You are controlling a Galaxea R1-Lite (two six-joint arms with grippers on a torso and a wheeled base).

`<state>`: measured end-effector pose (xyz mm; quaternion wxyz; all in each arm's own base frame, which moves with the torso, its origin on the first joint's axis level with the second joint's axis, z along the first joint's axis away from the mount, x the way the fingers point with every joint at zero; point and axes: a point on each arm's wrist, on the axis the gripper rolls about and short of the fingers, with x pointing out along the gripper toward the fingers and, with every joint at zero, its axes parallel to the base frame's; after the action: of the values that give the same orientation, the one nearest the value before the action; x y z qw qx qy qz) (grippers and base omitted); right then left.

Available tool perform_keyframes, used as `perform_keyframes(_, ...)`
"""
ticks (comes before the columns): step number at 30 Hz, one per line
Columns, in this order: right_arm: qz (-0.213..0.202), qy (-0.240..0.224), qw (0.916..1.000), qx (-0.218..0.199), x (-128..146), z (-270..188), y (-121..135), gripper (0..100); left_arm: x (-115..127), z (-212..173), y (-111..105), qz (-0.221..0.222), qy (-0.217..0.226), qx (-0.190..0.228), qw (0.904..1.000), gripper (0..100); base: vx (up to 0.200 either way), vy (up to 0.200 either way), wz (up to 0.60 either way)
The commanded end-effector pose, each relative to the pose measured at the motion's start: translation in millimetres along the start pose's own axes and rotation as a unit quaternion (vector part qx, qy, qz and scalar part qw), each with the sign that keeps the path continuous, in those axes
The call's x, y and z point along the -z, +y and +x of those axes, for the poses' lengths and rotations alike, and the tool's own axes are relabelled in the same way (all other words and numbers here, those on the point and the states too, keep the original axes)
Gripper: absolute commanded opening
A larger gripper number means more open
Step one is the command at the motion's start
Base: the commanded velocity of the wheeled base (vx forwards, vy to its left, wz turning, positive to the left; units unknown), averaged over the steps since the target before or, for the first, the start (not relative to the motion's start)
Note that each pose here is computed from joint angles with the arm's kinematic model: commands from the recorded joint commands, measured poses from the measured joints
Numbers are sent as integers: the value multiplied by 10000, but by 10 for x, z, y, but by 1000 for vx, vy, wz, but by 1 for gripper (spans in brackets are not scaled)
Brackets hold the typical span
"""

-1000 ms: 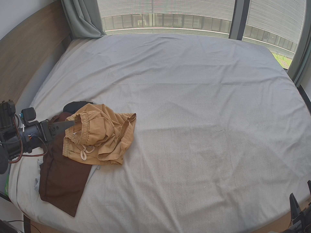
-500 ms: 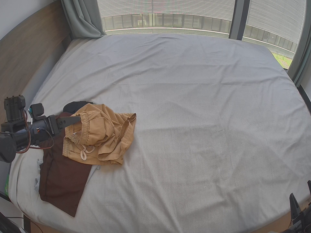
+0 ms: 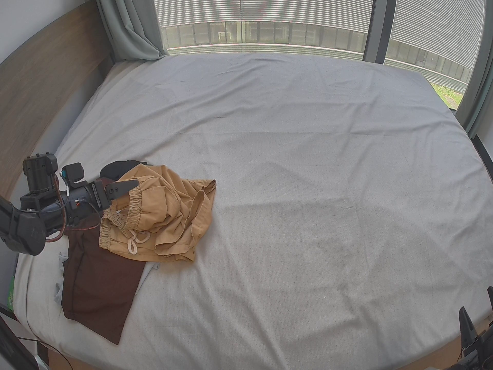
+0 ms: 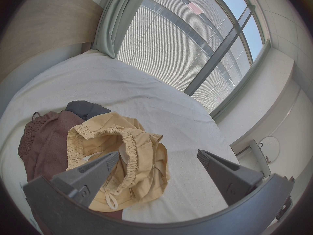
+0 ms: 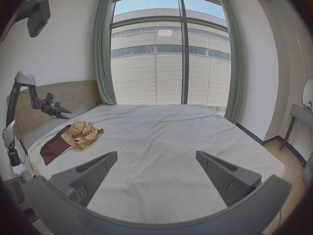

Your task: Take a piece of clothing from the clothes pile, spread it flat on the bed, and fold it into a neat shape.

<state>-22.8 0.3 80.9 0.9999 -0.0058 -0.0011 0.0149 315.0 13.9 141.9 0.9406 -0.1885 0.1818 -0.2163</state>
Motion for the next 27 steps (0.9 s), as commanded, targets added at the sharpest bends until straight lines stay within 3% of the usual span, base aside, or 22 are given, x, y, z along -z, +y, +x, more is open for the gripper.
perform_keyframes(1,4,-5,10000,3,48,-1,0,100,105,214,120,-128,138,-114,9998,100,0,0,0)
perform_keyframes(13,4,-5,10000,-4,48,-1,1,100,90,373,136,-324,80,-64,9994,100,0,0,0)
perform_keyframes(27,11,-5,10000,3,48,-1,0,100,149,580,161,-244,-25,-117,9996,100,0,0,0)
